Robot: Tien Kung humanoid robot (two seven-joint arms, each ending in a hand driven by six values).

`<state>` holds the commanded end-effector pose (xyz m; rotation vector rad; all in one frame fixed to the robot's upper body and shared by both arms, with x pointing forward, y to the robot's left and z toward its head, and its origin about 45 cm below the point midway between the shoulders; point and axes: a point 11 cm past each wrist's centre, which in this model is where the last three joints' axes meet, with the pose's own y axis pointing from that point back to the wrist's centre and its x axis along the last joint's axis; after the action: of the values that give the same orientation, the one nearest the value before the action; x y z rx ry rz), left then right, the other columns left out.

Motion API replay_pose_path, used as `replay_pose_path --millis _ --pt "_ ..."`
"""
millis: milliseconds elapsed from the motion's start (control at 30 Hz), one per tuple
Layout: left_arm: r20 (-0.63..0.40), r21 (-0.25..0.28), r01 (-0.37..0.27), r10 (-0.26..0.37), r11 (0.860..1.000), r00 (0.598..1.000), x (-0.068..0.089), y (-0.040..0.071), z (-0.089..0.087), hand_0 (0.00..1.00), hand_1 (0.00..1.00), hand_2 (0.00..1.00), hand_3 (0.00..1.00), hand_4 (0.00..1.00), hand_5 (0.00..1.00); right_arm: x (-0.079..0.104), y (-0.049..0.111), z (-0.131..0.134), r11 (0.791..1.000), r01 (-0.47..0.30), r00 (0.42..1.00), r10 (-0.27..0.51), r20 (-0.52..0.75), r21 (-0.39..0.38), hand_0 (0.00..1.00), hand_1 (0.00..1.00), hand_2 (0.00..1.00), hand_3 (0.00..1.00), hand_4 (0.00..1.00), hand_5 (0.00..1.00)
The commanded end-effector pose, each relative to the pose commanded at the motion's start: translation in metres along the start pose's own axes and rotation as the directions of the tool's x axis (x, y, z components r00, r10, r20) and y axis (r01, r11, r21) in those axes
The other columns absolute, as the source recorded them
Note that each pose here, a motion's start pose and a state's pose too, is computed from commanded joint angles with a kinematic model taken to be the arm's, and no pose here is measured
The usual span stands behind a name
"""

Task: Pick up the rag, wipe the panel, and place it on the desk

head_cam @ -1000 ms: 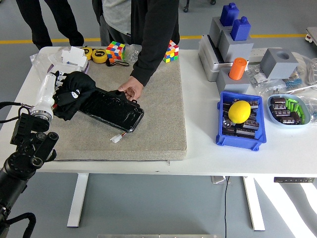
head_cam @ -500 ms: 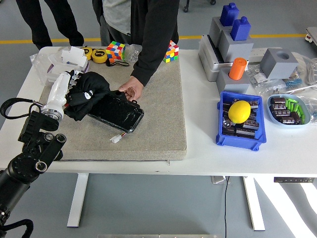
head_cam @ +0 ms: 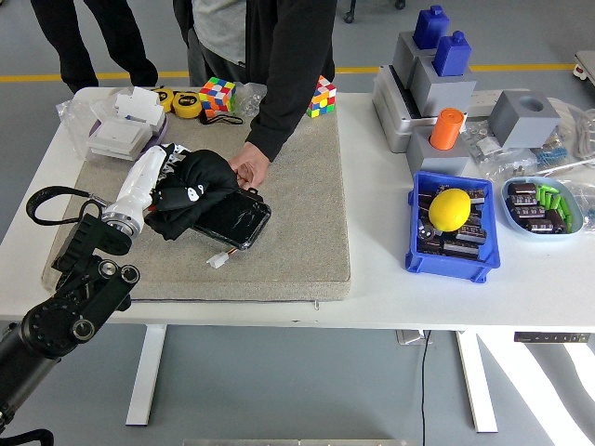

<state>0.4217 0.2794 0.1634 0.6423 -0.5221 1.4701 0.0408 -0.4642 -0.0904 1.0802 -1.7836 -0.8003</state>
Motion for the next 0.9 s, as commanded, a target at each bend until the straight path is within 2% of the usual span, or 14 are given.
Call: replay_pose_path --millis 167,267,367,600,900 --pt "-0.032 0.011 -0.088 0.088 0.996 0.996 0.021 -0.009 -0.007 0.234 0.271 0.283 0.558 0.658 0.002 0.000 0.000 0.000 1.000 -0.001 1.000 0.001 0.002 0.001 0.534 0.554 0.489 0.521 0.878 0.353" --pt "-0.042 0.034 -0.140 0.141 0.990 0.989 0.034 -0.011 -0.017 0.233 0.271 0.283 0.558 0.658 0.002 0.001 0.000 0.001 1.000 -0.002 1.000 0.002 0.002 -0.001 0.534 0.554 0.489 0.522 0.878 0.353" --pt "-0.036 0.072 -0.159 0.162 0.985 0.986 0.040 -0.011 -0.030 0.233 0.271 0.283 0.558 0.658 0.002 0.001 0.000 0.002 1.000 -0.002 1.000 0.002 0.002 -0.004 0.534 0.554 0.489 0.522 0.878 0.353" --pt "-0.017 0.115 -0.163 0.166 0.980 0.986 0.040 -0.009 -0.049 0.233 0.269 0.283 0.558 0.661 0.002 -0.001 0.000 0.001 1.000 0.003 1.000 -0.003 0.003 -0.001 0.534 0.555 0.489 0.521 0.878 0.353" --pt "-0.014 0.109 -0.132 0.134 0.985 0.991 0.031 -0.006 -0.048 0.232 0.269 0.283 0.559 0.662 0.002 0.000 0.000 0.001 1.000 0.002 1.000 -0.002 0.005 0.001 0.534 0.555 0.489 0.521 0.879 0.353"
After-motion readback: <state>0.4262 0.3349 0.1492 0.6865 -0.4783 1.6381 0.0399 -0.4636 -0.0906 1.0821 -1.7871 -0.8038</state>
